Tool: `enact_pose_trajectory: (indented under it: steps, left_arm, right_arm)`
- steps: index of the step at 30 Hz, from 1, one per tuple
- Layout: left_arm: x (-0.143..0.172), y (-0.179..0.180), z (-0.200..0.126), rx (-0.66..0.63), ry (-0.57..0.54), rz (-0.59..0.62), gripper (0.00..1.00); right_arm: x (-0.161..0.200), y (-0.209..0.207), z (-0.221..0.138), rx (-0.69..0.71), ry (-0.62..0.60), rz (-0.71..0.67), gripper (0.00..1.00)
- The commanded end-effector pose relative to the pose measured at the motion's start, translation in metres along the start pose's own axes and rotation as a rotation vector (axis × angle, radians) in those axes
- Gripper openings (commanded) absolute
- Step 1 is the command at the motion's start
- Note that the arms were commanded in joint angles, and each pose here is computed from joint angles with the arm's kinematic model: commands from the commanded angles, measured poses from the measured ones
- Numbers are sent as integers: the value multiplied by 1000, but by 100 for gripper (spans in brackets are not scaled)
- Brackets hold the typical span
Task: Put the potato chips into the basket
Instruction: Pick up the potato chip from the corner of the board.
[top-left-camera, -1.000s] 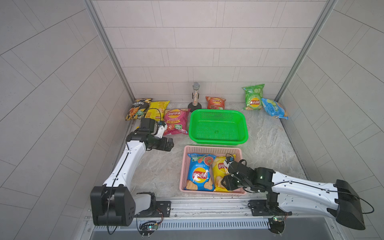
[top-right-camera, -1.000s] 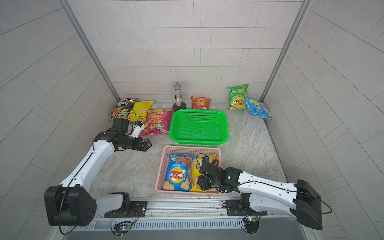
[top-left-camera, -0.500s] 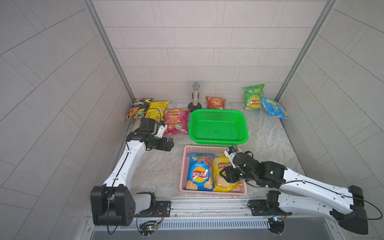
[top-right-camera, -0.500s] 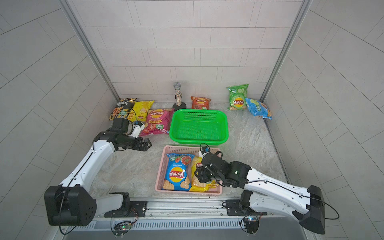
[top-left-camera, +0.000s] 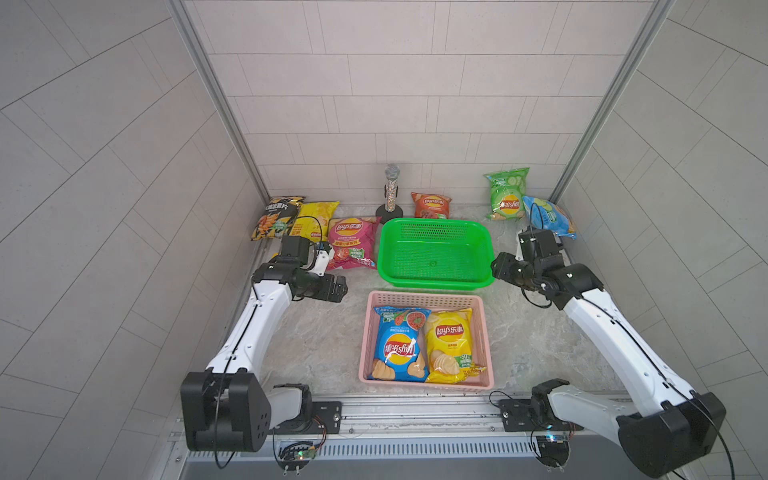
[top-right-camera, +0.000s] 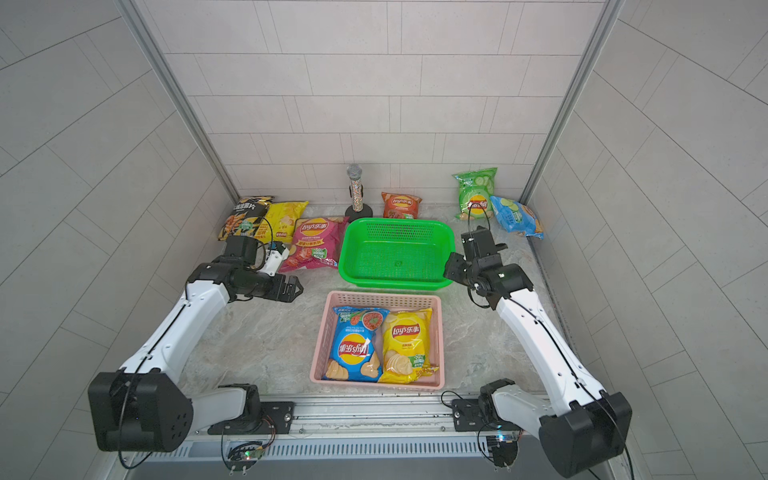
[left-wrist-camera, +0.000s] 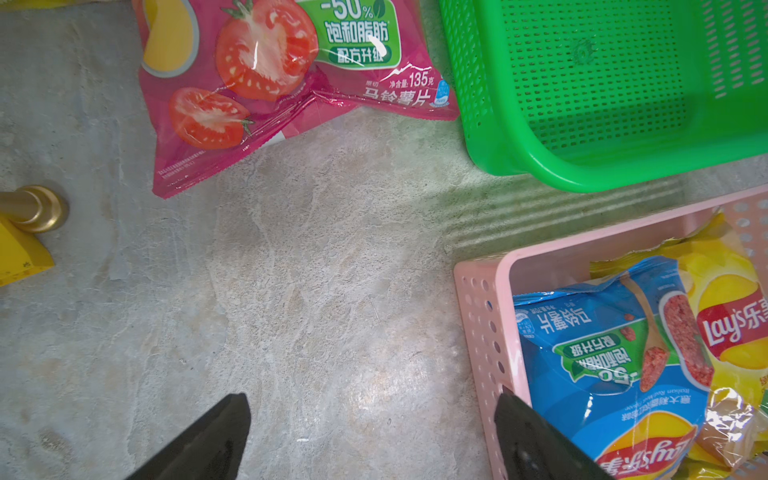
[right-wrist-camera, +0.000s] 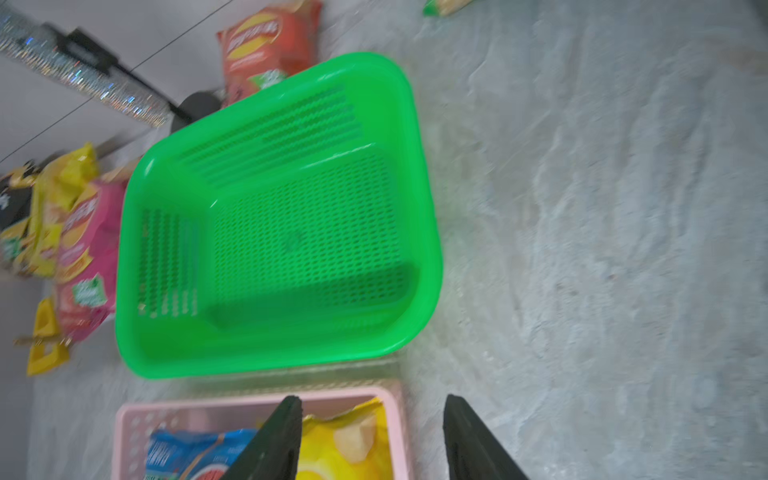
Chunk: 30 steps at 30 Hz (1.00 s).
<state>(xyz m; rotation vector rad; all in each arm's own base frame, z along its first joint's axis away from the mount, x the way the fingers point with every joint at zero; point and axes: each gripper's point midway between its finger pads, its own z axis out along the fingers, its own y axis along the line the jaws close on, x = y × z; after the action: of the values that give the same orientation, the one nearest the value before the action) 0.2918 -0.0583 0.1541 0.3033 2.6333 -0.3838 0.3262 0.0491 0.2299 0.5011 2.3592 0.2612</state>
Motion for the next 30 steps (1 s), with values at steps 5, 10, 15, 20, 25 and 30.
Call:
enact_pose_trajectory:
  steps: [5, 10, 15, 20, 25, 30]
  left_arm:
    - [5, 3, 3, -3, 22, 0, 99]
    - [5, 3, 3, -3, 22, 1, 99]
    - [5, 2, 2, -3, 17, 3, 99]
    - [6, 3, 3, -8, 22, 2, 99]
    - [6, 4, 5, -8, 30, 0, 100]
    - [7, 4, 7, -3, 37, -1, 99]
  right_arm:
    - [-85, -47, 26, 113, -195, 151, 60]
    - [-119, -75, 51, 201, -238, 248, 60]
    - [-136, -99, 84, 267, -272, 362, 61]
    - [-149, -129, 117, 349, -294, 456, 61]
    - [-156, -162, 150, 410, -290, 527, 62]
    - [-172, -177, 160, 460, -382, 535, 62]
